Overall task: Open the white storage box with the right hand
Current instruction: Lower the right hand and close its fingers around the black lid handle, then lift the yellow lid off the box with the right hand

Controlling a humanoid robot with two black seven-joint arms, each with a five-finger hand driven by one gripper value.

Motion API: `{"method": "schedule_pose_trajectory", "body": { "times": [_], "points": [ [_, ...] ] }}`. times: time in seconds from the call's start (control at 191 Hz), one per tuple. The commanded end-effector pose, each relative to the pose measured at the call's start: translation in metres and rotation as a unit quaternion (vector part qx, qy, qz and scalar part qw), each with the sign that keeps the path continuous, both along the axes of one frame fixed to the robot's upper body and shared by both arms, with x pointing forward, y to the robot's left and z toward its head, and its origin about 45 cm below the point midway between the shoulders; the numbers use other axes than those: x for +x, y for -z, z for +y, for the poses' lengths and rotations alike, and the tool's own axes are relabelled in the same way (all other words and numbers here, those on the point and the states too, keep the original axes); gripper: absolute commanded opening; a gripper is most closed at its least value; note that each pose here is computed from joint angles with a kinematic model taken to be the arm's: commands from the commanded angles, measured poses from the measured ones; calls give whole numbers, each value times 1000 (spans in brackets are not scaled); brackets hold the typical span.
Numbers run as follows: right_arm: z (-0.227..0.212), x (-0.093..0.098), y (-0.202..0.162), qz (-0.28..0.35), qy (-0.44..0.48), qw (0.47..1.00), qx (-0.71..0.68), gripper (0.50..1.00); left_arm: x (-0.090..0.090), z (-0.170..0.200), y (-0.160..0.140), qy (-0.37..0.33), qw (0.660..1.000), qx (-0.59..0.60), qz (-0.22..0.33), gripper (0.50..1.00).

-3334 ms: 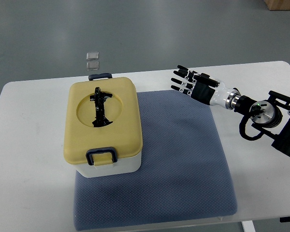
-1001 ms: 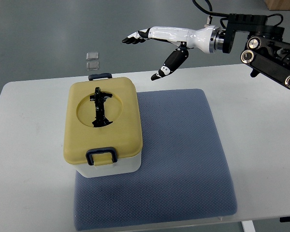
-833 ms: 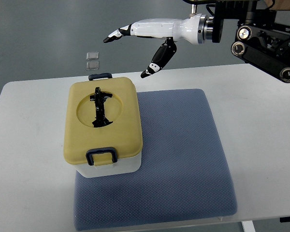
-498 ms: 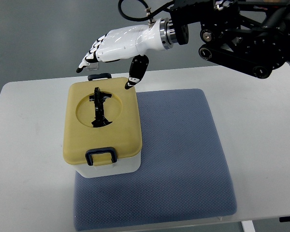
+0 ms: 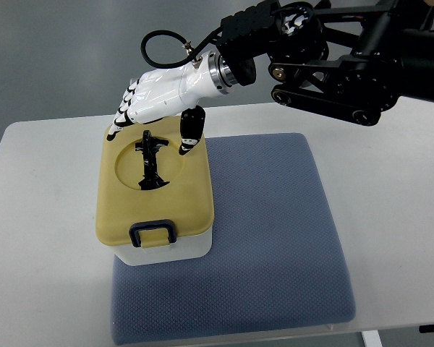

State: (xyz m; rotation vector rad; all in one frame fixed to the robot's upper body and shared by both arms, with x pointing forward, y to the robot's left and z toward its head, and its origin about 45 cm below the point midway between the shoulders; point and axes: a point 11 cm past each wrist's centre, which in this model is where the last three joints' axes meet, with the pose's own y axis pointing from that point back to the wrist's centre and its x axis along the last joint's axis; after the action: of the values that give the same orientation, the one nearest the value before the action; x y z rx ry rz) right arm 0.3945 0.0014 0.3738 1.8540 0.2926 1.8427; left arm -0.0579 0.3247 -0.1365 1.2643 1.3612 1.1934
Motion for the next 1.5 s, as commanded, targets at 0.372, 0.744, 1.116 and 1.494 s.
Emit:
{"method": "schedule_pose_trajectory", "body": {
  "times": [0.372, 0.744, 1.116, 1.494],
  "points": [
    [1, 3, 11, -8, 0, 1000, 12, 864, 0, 0, 0, 0, 1000, 0, 0, 1000],
    [4, 3, 21, -10, -3, 1000, 17, 768, 0, 0, 0, 0, 1000, 0, 0, 1000],
    [3, 4, 22, -12, -3, 1000, 24, 543, 0, 0, 0, 0, 1000, 0, 0, 1000],
    [3, 5, 12, -15, -1, 999, 47, 500, 0, 0, 0, 0, 1000, 0, 0, 1000]
  ]
}}
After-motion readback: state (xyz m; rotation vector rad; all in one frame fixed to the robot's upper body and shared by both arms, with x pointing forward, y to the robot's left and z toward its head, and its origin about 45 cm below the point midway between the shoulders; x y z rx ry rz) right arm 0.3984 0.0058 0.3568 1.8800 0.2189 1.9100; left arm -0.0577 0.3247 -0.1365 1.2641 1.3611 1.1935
